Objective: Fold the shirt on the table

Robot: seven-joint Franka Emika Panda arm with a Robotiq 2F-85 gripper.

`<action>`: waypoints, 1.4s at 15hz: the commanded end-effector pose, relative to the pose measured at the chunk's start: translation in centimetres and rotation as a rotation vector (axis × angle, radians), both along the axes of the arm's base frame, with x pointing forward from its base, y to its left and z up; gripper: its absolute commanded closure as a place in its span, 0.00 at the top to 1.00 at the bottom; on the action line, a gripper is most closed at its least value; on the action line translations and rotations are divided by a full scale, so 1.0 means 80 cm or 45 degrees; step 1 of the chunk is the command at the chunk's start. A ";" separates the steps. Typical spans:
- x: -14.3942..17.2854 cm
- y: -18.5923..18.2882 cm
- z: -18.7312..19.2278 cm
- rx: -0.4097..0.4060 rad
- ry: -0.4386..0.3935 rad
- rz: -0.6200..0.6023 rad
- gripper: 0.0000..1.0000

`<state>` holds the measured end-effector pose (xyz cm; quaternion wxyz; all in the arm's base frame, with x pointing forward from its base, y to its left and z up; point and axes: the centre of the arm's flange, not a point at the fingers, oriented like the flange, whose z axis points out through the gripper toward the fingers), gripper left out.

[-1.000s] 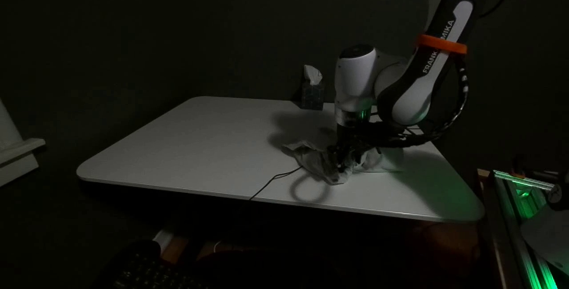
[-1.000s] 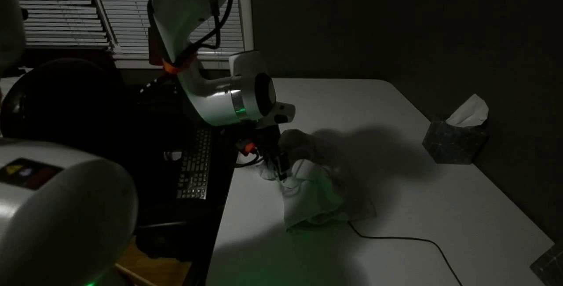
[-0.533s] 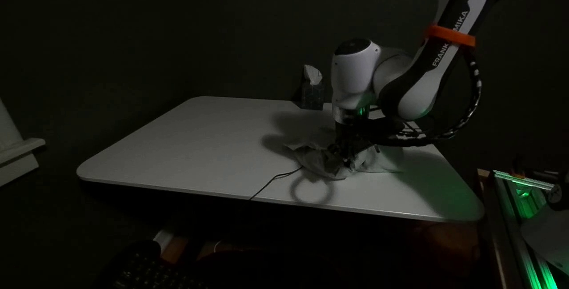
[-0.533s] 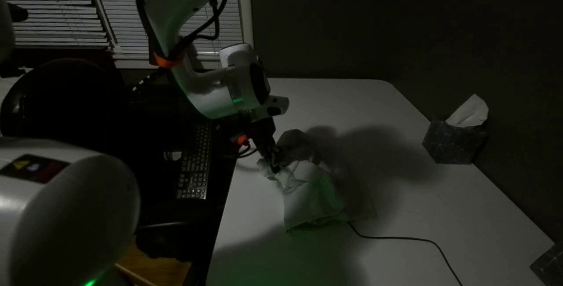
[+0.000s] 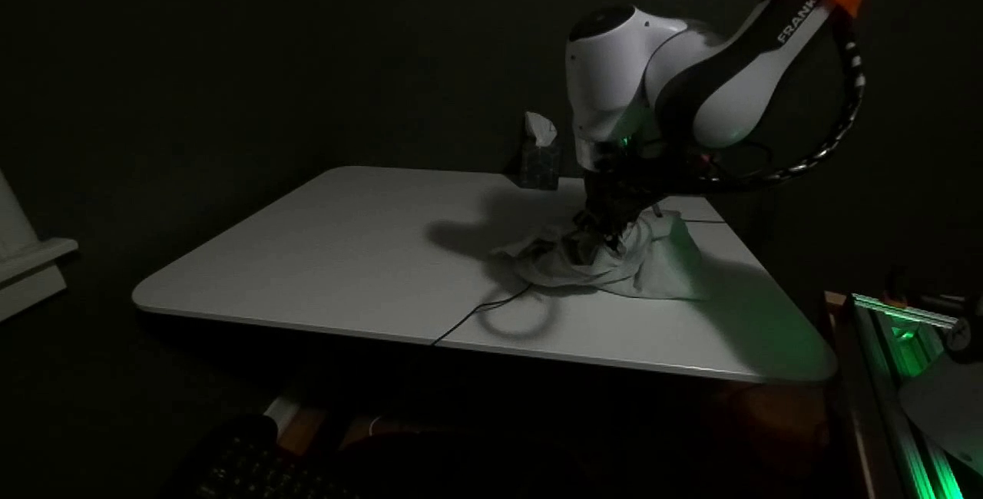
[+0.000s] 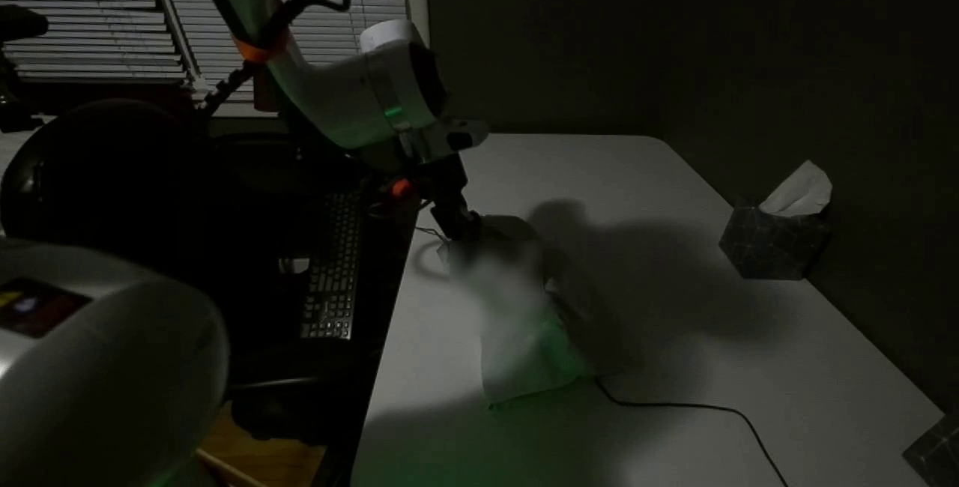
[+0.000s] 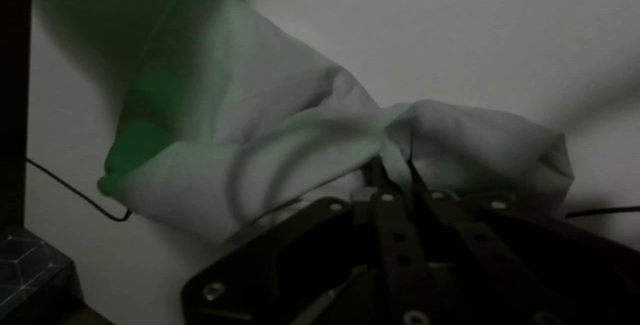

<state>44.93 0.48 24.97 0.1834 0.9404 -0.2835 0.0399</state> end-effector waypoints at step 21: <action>0.075 -0.124 0.016 -0.031 0.092 0.123 0.04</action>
